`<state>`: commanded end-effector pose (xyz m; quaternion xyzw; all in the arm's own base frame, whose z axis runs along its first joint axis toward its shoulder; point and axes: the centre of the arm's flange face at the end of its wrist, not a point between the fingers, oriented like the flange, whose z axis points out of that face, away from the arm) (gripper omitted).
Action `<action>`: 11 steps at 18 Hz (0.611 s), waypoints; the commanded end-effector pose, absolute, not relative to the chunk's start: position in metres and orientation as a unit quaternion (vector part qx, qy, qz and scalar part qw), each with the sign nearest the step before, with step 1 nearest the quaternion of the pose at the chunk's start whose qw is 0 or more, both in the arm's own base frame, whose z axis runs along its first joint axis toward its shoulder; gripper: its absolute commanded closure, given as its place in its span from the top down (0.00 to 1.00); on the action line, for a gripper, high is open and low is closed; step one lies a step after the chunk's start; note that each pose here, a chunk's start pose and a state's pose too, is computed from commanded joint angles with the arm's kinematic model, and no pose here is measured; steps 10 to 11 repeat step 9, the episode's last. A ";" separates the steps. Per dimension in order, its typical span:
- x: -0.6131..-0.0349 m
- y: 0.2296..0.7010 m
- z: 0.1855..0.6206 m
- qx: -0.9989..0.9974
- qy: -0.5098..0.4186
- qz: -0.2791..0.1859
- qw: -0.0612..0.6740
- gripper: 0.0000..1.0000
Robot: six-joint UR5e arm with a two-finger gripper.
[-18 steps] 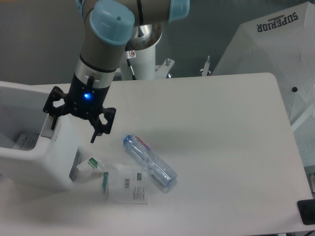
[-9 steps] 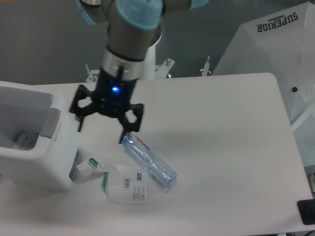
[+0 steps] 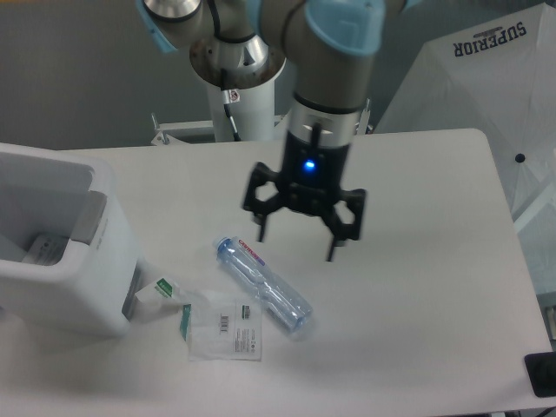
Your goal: Open the trash can
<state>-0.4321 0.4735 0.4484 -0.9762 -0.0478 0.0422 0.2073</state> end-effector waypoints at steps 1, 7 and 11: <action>-0.446 0.465 0.435 -0.979 -0.045 0.044 0.194 1.00; -0.492 0.440 0.390 -0.991 0.023 0.074 0.107 1.00; -0.492 0.439 0.385 -0.992 0.023 0.077 0.093 1.00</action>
